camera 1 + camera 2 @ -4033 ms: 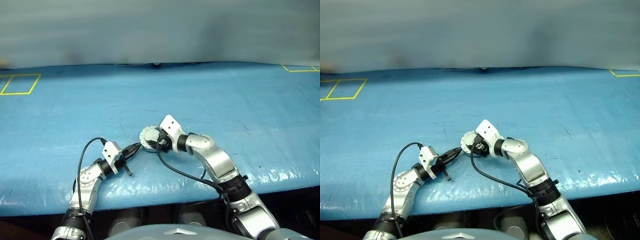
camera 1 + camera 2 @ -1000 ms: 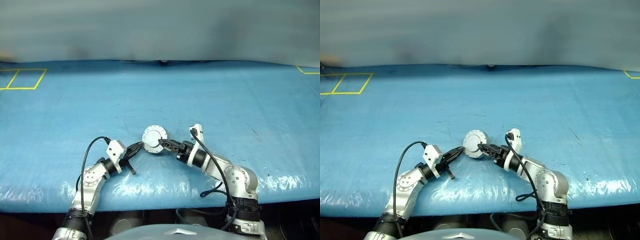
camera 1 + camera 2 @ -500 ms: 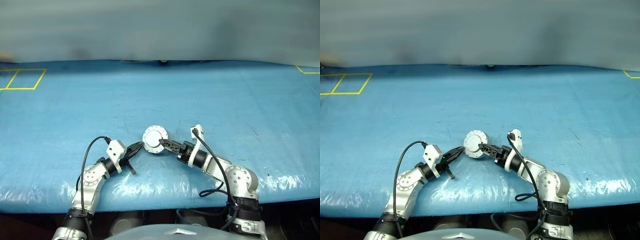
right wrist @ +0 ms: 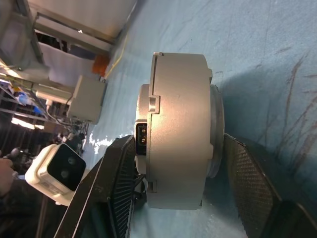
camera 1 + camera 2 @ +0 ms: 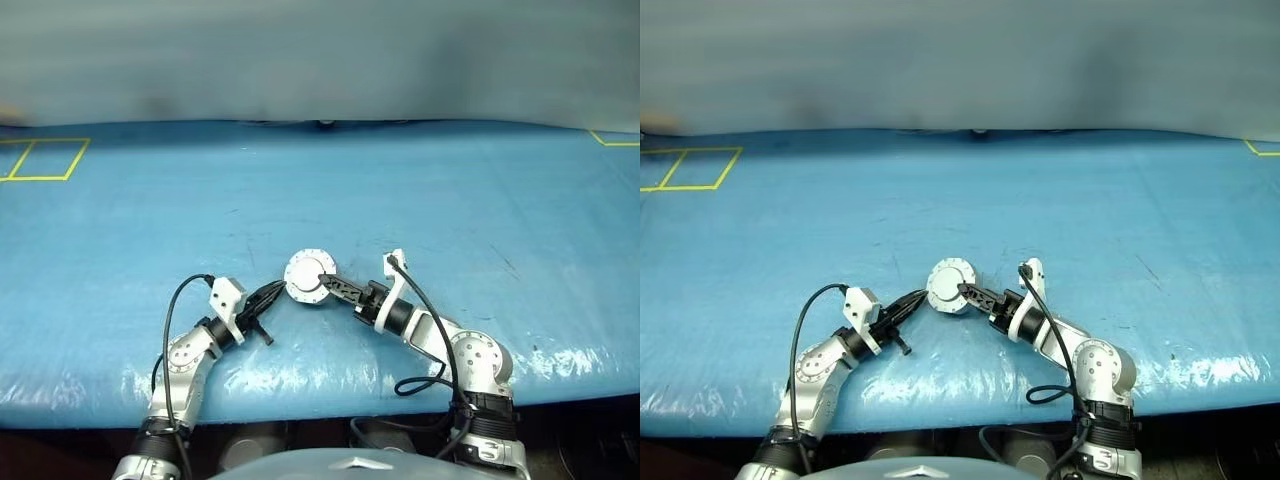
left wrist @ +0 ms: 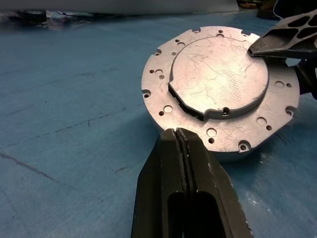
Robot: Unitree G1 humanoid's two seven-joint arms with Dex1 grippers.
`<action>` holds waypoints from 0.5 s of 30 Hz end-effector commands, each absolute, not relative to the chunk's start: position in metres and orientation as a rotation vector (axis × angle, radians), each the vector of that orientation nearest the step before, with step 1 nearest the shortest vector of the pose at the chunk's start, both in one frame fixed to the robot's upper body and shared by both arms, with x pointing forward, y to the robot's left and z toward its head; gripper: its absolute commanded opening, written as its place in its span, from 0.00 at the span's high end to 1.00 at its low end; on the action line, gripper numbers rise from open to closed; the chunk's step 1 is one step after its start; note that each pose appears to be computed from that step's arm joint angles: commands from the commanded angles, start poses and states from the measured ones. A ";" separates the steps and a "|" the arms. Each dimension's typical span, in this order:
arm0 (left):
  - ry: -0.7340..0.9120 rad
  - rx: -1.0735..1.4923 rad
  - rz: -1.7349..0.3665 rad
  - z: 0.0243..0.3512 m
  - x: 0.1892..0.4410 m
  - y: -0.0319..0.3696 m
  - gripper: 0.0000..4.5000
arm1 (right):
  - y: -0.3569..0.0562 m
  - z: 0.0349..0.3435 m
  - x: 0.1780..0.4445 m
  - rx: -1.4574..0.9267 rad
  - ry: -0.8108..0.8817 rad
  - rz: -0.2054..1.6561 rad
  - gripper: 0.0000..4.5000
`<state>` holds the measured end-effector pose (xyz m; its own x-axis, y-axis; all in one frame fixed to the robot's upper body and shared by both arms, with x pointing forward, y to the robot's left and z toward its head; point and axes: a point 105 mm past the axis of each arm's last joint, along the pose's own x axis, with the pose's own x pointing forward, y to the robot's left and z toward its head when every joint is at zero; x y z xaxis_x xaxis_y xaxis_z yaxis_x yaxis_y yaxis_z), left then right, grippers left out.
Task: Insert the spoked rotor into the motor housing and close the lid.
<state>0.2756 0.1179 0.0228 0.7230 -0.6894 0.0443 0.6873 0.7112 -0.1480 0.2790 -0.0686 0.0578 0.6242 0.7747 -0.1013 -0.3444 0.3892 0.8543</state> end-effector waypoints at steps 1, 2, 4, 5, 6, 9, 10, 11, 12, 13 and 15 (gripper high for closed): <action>0.003 -0.305 -0.738 0.035 0.278 0.127 1.00 | -0.064 0.087 0.283 0.991 0.435 0.833 0.47; 0.005 -0.339 -0.722 0.037 0.279 0.130 1.00 | -0.065 0.089 0.284 1.011 0.426 0.831 0.47; 0.008 -0.391 -0.701 0.042 0.280 0.133 1.00 | -0.066 0.094 0.285 1.053 0.403 0.833 0.47; 0.015 -0.412 -0.692 0.043 0.280 0.134 1.00 | -0.067 0.099 0.286 1.084 0.381 0.840 0.47; 0.025 -0.432 -0.688 0.043 0.280 0.134 1.00 | -0.067 0.104 0.287 1.106 0.362 0.846 0.47; 0.039 -0.494 -0.669 0.044 0.280 0.134 0.96 | -0.068 0.113 0.290 1.146 0.329 0.847 0.47; 0.033 -0.553 -0.674 0.048 0.279 0.132 0.91 | -0.068 0.116 0.292 1.164 0.317 0.846 0.47; 0.025 -0.607 -0.681 0.052 0.279 0.130 0.86 | -0.068 0.120 0.294 1.184 0.306 0.842 0.47; 0.021 -0.657 -0.692 0.055 0.278 0.128 0.79 | -0.068 0.123 0.296 1.205 0.295 0.837 0.47; 0.020 -0.698 -0.700 0.058 0.277 0.127 0.72 | -0.068 0.126 0.298 1.225 0.286 0.836 0.47; 0.026 -0.773 -0.709 0.061 0.275 0.125 0.57 | -0.066 0.132 0.299 1.244 0.274 0.851 0.47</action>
<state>0.2752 0.1230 0.0473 0.7768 -0.6043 0.1770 0.5612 0.5370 -0.6298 0.2986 -0.0712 0.1044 0.6994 0.7036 0.1256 -0.3348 0.1672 0.9274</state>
